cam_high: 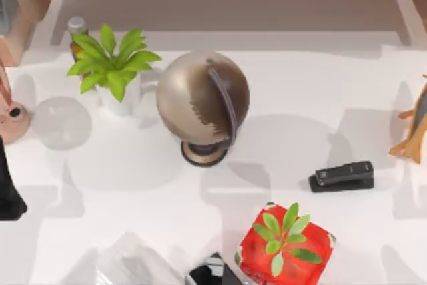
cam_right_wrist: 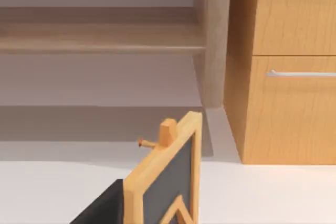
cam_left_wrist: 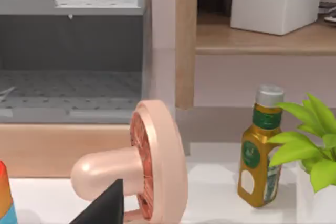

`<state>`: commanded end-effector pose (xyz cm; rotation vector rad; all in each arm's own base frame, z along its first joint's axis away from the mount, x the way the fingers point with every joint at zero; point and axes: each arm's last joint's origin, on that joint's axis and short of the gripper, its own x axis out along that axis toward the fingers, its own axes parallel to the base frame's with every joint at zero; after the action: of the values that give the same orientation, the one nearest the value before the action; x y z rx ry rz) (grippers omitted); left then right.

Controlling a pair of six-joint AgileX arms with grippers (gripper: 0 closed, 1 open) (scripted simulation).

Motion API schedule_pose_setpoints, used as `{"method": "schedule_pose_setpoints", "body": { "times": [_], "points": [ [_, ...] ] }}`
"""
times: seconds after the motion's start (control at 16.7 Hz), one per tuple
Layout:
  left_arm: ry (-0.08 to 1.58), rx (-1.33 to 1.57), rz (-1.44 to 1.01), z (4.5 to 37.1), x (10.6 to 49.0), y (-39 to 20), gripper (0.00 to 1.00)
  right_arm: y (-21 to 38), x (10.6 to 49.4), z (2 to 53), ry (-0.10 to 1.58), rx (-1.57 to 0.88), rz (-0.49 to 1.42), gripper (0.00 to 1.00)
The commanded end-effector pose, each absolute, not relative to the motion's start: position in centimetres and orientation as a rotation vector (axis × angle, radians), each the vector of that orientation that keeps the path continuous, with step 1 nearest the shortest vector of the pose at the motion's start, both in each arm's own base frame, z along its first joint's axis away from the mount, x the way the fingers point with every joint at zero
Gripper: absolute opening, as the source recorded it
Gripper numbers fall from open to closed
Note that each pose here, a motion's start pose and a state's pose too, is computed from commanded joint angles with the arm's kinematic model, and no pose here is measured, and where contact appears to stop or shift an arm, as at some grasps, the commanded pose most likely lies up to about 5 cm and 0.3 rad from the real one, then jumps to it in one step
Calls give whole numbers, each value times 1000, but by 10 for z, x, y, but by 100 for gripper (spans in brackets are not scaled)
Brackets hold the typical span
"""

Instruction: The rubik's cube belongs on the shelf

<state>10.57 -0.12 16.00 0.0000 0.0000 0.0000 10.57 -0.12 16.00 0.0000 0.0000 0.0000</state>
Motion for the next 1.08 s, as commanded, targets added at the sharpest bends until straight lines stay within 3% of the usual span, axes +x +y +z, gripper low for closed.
{"method": "schedule_pose_setpoints", "body": {
  "times": [0.3,0.6,0.84,1.08],
  "points": [
    [0,0,0,160,106,-1,100,-2,108,171,-13,-51,-1,100],
    [0,0,0,160,106,-1,100,-9,129,216,-43,-284,-11,100],
    [0,0,0,160,106,-1,100,-24,179,253,-49,-559,-22,100],
    [0,0,0,160,106,-1,100,-56,254,261,-38,-858,-27,100]
  ]
}}
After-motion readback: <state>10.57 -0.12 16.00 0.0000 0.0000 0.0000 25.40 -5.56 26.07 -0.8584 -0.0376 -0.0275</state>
